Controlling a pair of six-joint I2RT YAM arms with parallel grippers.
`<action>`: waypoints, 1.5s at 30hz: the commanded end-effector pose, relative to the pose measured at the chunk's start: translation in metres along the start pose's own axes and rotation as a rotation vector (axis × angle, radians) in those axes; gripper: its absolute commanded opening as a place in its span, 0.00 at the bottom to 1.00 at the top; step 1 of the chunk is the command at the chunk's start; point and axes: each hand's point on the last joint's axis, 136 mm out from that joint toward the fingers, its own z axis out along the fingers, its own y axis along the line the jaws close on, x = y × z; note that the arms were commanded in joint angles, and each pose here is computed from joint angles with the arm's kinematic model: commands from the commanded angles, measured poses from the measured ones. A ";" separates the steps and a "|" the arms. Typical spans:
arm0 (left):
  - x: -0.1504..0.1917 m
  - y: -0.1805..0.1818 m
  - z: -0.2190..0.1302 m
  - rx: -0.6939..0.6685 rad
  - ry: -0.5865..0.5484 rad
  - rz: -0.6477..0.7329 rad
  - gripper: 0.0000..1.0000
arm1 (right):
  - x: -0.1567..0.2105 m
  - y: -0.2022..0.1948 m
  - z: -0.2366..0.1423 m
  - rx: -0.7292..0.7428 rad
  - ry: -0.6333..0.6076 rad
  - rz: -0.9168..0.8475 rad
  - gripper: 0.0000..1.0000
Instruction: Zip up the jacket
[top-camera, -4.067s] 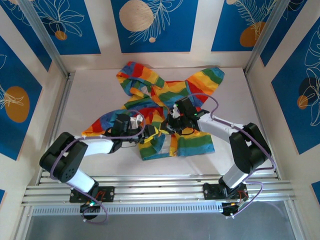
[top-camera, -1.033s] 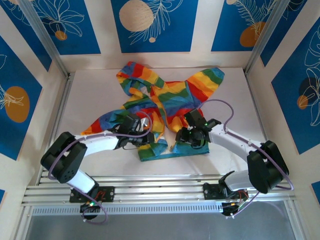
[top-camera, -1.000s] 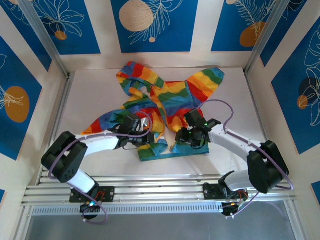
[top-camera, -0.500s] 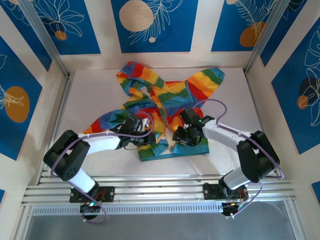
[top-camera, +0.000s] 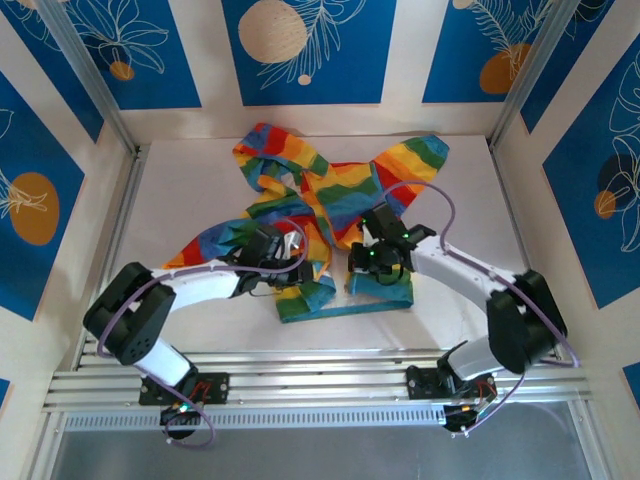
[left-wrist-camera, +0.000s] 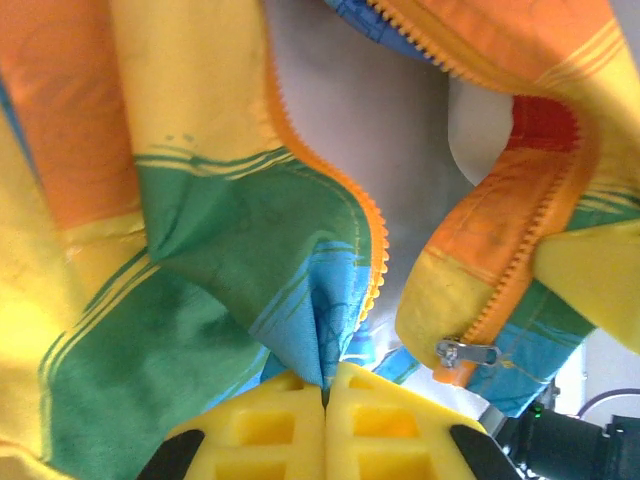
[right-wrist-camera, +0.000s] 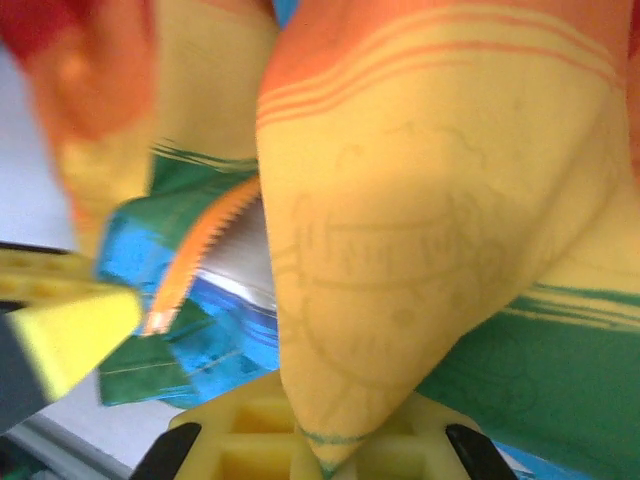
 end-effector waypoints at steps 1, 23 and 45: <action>-0.024 -0.050 -0.016 0.142 -0.090 0.120 0.00 | -0.019 0.025 -0.025 -0.114 -0.125 -0.196 0.00; -0.039 -0.119 -0.060 0.433 -0.377 0.376 0.00 | -0.038 0.057 -0.072 -0.447 -0.272 -0.273 0.00; -0.005 -0.087 0.010 0.089 -0.337 0.406 0.00 | -0.043 0.017 -0.032 -0.126 -0.118 0.117 0.00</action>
